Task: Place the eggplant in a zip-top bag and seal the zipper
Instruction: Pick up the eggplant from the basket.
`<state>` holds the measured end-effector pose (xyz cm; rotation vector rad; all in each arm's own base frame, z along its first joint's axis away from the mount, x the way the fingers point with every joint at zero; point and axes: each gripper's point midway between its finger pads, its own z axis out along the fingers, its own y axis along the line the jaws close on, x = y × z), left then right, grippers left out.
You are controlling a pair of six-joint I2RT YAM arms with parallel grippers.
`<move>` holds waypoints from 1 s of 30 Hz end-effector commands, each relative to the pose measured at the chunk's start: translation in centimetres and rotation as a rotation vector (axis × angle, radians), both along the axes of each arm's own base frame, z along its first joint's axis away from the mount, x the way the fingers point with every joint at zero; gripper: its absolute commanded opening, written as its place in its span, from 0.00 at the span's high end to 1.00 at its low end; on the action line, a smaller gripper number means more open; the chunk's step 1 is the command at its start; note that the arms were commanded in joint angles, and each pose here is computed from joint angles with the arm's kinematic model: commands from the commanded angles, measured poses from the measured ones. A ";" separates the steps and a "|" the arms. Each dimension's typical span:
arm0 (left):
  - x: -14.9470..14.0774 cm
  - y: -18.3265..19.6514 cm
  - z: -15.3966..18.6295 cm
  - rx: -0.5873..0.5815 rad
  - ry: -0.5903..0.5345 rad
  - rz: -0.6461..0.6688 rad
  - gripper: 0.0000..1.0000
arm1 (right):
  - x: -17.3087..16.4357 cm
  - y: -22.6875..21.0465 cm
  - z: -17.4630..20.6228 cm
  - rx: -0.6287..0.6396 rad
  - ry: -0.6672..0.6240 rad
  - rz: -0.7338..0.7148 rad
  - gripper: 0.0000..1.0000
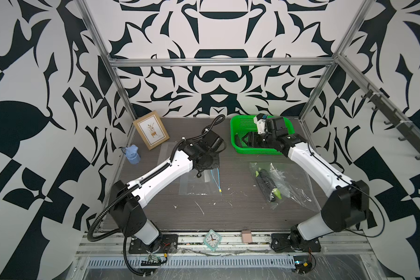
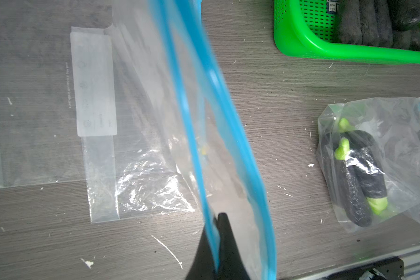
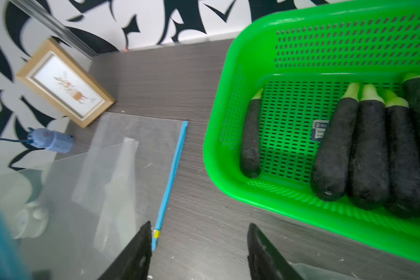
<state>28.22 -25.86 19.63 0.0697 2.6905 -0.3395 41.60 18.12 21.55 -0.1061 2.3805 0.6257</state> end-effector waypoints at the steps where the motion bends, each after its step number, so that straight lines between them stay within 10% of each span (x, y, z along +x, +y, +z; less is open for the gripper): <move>1: 0.4 -0.4 0.1 -0.005 0.007 -0.011 1.00 | 3.2 -0.1 -1.7 -0.026 0.030 -0.013 0.40; 10: 0.7 -0.3 0.4 -0.009 0.000 -0.008 1.00 | 9.2 0.9 -10.0 -0.087 0.158 -0.042 0.47; 30: 0.8 -0.6 0.1 -0.015 0.011 -0.011 1.00 | 11.9 -0.2 -14.8 -0.177 0.203 -0.120 0.62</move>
